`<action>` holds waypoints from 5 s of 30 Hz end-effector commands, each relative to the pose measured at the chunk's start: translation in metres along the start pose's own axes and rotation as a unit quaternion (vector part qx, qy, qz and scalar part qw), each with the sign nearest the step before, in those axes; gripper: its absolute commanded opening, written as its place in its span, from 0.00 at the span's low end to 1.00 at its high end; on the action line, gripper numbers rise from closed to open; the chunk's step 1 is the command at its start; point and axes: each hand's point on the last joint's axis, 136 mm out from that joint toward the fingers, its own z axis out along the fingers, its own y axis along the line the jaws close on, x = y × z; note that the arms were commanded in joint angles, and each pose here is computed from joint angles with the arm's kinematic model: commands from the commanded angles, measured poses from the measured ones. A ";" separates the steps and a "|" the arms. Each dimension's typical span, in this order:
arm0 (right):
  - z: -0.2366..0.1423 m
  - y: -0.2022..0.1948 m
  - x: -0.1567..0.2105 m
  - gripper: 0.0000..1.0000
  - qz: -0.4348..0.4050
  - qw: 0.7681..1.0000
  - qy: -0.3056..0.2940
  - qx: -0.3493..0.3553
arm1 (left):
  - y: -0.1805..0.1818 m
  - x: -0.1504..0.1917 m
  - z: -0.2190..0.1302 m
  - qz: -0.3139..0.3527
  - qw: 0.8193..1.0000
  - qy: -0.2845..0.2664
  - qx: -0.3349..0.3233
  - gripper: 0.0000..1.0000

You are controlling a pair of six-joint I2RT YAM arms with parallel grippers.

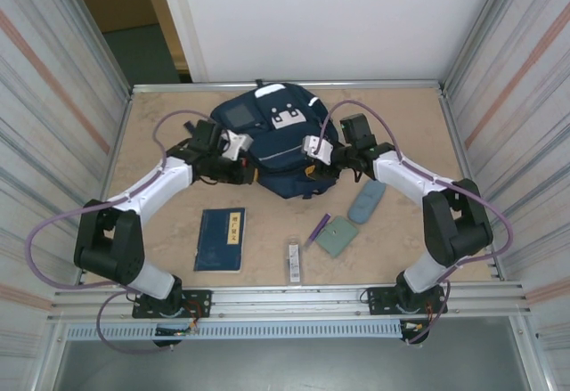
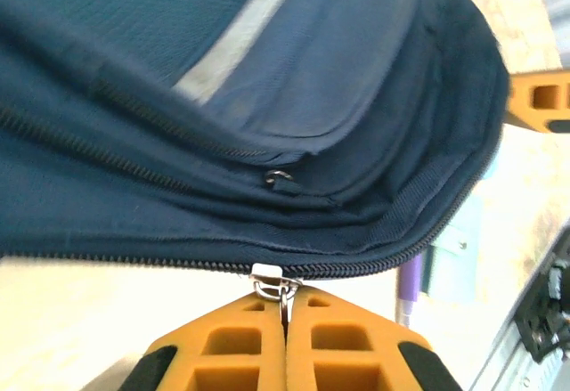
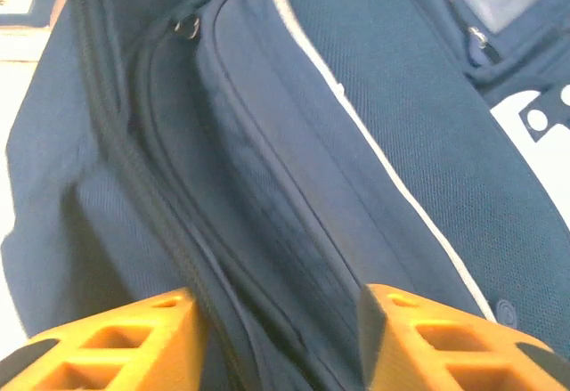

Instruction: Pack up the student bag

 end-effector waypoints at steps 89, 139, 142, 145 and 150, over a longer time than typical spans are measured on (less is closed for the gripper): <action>-0.205 -0.040 0.160 0.99 0.728 0.589 0.025 0.350 | -0.056 -0.067 0.149 0.352 0.926 0.028 -0.133 0.65; -0.019 0.100 -0.001 0.92 0.577 0.805 0.131 0.036 | -0.020 -0.248 -0.057 0.325 0.900 -0.205 -0.203 0.00; 0.009 0.121 -0.025 0.90 0.512 0.844 0.157 0.016 | -0.007 -0.247 -0.042 0.315 0.905 -0.195 -0.209 0.00; 0.036 0.149 -0.046 0.86 0.465 0.867 0.180 -0.030 | 0.003 -0.234 -0.022 0.307 0.915 -0.174 -0.196 0.00; 0.073 0.188 -0.053 0.83 0.419 0.878 0.218 -0.072 | 0.021 -0.191 0.004 0.262 0.940 -0.129 -0.177 0.04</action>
